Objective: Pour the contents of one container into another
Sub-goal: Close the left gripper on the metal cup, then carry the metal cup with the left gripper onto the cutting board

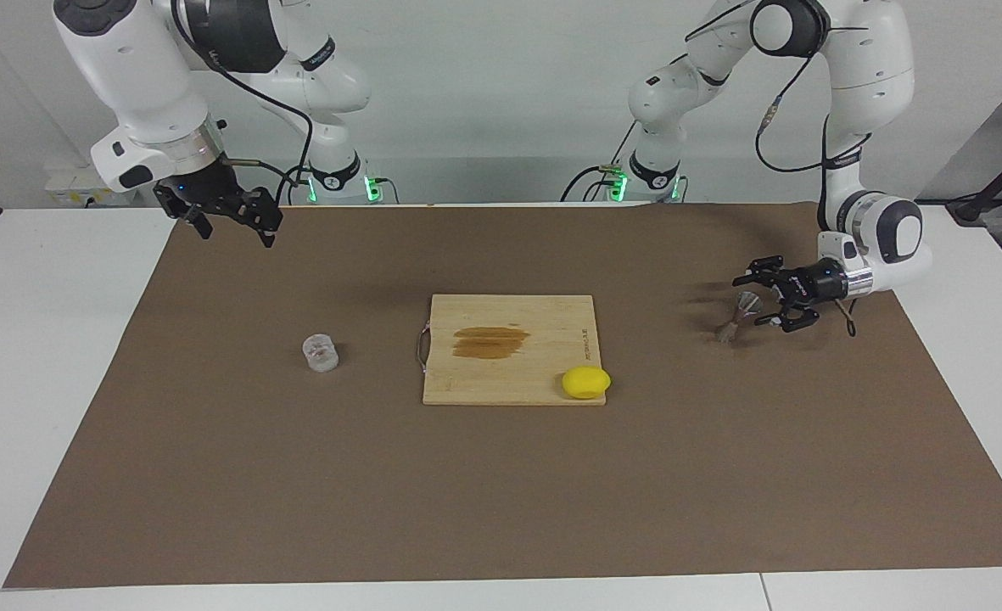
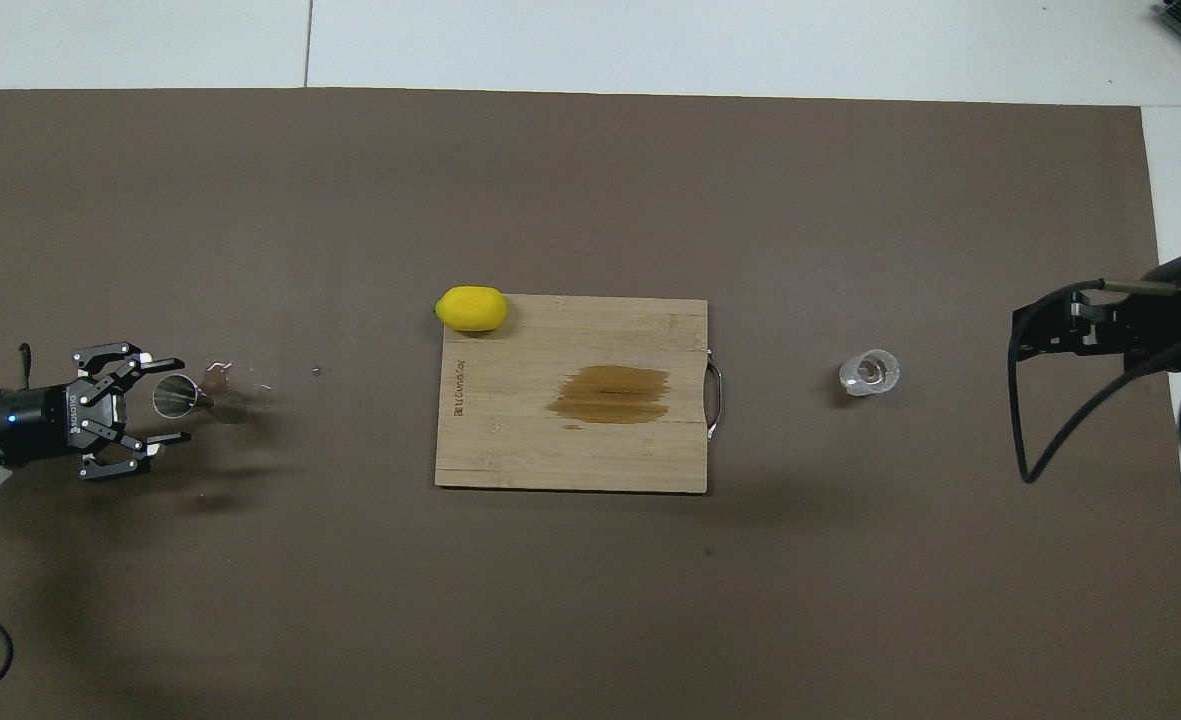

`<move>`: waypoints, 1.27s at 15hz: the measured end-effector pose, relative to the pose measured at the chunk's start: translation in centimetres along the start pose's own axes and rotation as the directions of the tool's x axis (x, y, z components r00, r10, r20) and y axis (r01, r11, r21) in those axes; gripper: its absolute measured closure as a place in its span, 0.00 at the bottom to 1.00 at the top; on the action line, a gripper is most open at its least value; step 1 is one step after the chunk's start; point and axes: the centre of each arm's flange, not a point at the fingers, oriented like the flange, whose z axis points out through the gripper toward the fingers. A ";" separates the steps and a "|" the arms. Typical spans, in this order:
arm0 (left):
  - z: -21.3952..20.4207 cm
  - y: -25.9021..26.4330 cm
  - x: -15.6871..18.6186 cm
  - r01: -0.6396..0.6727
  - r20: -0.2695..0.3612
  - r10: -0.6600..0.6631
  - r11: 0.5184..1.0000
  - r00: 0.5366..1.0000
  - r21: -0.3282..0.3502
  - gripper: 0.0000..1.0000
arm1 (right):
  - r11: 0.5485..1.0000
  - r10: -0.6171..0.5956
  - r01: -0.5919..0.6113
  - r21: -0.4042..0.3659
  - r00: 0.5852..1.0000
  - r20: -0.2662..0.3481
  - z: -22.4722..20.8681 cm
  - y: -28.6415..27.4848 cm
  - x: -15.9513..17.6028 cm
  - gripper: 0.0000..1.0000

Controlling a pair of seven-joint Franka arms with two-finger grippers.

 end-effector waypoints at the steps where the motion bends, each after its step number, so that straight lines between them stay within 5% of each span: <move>1: 0.0 0.0 0.0 0.000 0.001 0.000 1.000 1.000 0.001 0.15 | 1.000 0.000 0.000 0.000 1.000 0.000 0.0 0.0 0.0 0.00; 3: -0.1 0.0 0.0 -0.002 0.004 0.002 1.000 1.000 0.004 0.30 | 1.000 0.000 0.000 0.000 1.000 0.000 0.0 0.0 0.0 0.00; 6: -0.3 0.0 -0.1 -0.003 0.006 0.003 1.000 1.000 0.008 0.34 | 1.000 0.000 0.000 0.000 1.000 0.000 0.0 0.0 0.0 0.00; 8: -0.3 -0.1 -0.1 -0.005 0.009 0.005 1.000 1.000 0.010 0.47 | 1.000 0.000 0.000 0.000 1.000 0.000 0.0 0.0 0.0 0.00; 15: -0.2 -0.1 0.0 -0.006 0.009 0.006 1.000 1.000 0.007 0.48 | 1.000 0.000 0.000 0.000 1.000 0.000 0.0 0.0 0.0 0.00; 19: 2.7 -1.0 1.2 -0.015 -0.003 0.015 0.998 1.000 -0.057 0.48 | 1.000 0.000 0.000 0.000 1.000 0.000 0.0 0.0 0.0 0.00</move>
